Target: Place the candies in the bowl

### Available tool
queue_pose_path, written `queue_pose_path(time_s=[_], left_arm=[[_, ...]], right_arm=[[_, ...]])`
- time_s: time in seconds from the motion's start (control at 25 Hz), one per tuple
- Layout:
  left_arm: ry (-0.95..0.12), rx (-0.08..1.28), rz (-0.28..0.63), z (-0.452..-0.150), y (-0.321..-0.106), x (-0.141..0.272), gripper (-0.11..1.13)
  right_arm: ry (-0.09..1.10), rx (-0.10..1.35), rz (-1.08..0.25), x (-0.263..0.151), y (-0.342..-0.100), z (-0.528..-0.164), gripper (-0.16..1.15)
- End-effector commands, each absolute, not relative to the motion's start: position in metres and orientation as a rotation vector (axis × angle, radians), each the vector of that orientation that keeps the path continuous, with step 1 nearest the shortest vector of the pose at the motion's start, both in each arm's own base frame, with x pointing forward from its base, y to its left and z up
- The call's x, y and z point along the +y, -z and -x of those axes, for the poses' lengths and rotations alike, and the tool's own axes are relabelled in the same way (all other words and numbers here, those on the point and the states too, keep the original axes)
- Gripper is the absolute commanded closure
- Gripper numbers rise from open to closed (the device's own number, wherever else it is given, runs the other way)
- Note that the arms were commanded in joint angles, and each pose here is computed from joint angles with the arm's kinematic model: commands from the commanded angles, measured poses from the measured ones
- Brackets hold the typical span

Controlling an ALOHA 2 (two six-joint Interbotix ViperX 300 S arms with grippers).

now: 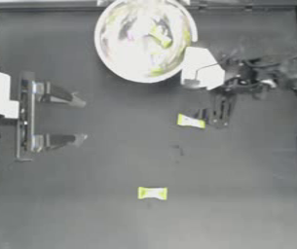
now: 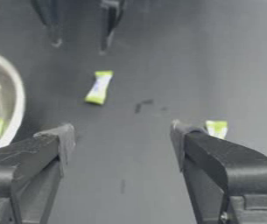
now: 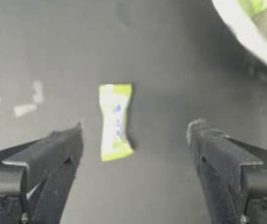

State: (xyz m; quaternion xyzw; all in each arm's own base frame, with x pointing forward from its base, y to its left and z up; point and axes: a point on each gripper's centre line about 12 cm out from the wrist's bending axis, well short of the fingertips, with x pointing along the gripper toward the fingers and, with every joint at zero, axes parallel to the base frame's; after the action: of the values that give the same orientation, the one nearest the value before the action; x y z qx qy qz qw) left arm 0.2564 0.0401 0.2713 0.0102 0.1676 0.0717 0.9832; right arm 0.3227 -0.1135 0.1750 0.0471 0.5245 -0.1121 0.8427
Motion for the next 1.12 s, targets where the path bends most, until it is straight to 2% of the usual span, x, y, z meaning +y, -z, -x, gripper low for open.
queue_pose_path(time_s=[0.04, 0.4, 1.12], left_arm=[[-0.152, 0.295, -0.011, -0.253, -0.280, 0.041, 0.04], [-0.151, 0.300, -0.003, -0.252, -0.277, 0.040, 0.04], [-0.154, 0.303, 0.021, -0.252, -0.275, 0.040, 0.04]], right_arm=[[0.231, 1.104, -0.099, -0.114, -0.175, -0.332, -0.01], [0.195, 1.181, -0.099, -0.105, -0.148, -0.340, -0.01], [0.186, 1.239, -0.077, -0.107, -0.124, -0.349, -0.01]])
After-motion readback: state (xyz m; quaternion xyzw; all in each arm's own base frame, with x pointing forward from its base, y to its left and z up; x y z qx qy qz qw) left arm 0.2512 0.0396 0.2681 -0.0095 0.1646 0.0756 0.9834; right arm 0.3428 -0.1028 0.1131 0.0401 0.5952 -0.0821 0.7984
